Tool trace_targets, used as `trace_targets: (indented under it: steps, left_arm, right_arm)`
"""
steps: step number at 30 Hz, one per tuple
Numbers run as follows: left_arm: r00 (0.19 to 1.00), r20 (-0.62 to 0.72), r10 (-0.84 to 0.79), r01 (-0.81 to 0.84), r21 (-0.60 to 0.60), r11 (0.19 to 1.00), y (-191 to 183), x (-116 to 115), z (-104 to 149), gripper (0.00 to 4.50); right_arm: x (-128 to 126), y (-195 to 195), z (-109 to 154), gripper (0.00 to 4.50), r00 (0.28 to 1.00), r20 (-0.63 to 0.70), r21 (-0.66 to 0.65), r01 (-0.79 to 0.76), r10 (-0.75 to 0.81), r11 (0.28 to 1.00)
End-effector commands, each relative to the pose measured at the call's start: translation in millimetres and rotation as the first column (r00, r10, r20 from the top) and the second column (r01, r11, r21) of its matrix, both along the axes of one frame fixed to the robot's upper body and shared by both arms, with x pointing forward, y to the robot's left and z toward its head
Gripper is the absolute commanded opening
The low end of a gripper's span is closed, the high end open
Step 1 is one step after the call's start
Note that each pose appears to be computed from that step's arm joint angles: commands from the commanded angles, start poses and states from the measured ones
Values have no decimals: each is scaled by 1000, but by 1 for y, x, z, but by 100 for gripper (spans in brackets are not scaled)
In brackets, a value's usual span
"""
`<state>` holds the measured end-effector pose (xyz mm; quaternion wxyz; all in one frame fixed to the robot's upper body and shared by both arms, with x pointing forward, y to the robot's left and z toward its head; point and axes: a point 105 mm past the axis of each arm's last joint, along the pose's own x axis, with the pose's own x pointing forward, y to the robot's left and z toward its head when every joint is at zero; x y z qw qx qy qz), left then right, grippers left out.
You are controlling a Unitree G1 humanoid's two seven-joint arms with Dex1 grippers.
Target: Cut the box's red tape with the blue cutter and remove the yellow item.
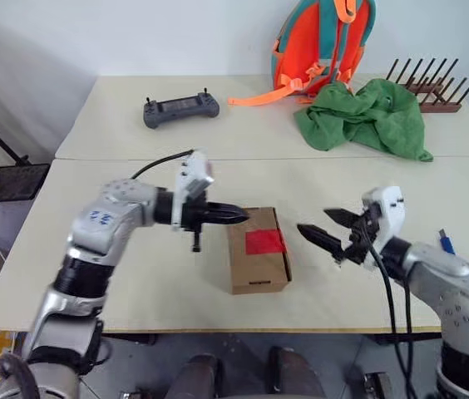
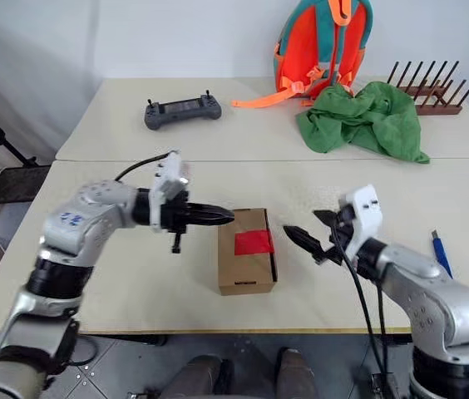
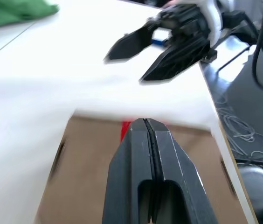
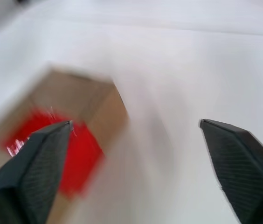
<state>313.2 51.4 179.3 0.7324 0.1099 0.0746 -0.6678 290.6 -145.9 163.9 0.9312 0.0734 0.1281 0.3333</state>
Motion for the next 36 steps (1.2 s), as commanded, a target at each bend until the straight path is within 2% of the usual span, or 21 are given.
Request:
trace_targets:
  steps: [1,3,12,17,23,27,32,36]
  left_arm:
    - [997,32,65,-67,65,996,-4,9,-15,0]
    - [996,33,86,-89,97,991,-6,11,-24,0]
    - [995,25,101,-103,121,987,-1,8,-33,0]
    - [995,28,99,-102,117,988,-2,6,-34,0]
    - [995,25,96,-99,128,987,1,5,-40,0]
    - [996,15,90,-92,127,988,-3,2,-44,0]
    - [997,6,82,-82,132,988,-5,-2,-49,0]
    - [997,0,81,-81,136,987,-4,-4,-51,0]
  right_arm:
    - [4,11,1,449,1000,-27,-2,-10,10,1000]
    - [7,15,-1,449,999,-40,-7,-13,12,1000]
    - [22,19,-11,449,998,-64,-17,3,-4,1000]
    - [32,4,-24,449,991,-102,-83,81,-90,993]
    - [30,-10,-23,449,985,-124,-135,100,-117,986]
    - [25,-13,-29,449,988,-118,-249,64,-96,966]
    - [26,-3,-25,449,999,-32,-352,12,-25,936]
    - [23,-6,-42,449,1000,-9,-484,-20,18,875]
